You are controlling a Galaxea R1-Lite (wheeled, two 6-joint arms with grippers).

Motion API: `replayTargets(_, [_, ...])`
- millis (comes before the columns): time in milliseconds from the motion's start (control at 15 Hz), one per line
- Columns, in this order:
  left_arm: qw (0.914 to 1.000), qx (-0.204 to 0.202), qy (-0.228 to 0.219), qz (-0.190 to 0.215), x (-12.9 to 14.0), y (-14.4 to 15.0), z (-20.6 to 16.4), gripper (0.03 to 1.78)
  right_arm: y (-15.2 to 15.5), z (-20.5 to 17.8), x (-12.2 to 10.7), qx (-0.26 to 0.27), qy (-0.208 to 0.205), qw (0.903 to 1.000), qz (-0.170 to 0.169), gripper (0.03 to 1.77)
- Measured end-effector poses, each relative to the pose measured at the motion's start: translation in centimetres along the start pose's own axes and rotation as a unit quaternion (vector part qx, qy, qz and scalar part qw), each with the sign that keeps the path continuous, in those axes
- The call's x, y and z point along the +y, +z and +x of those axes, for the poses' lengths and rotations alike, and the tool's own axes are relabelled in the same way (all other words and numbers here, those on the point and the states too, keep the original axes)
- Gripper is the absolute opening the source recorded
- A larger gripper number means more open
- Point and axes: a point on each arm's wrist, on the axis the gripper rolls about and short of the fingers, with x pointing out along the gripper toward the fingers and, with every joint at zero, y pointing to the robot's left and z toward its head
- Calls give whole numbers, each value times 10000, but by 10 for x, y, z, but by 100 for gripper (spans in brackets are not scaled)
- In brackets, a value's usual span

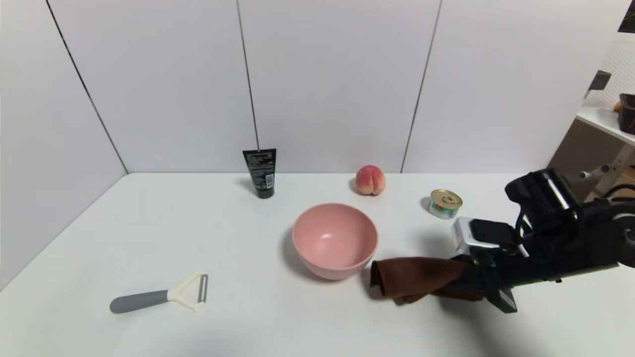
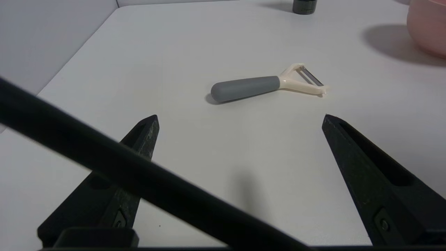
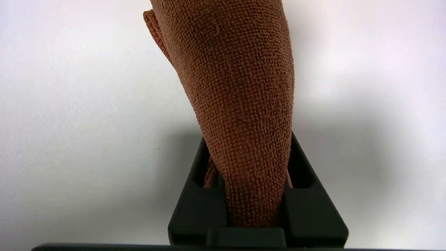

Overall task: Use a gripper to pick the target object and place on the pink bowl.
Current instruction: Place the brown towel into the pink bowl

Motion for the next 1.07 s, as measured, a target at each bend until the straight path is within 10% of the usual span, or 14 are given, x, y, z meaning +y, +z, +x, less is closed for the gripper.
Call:
replayTargets(600, [10000, 0, 3, 0, 0, 0, 0, 169, 62, -50, -36, -737, -1072, 9899, -570, 36])
replayTargets(1067, [10000, -2, 1, 0, 0, 0, 0, 169, 139, 1, -36, -1535, -181, 9880, 39, 36])
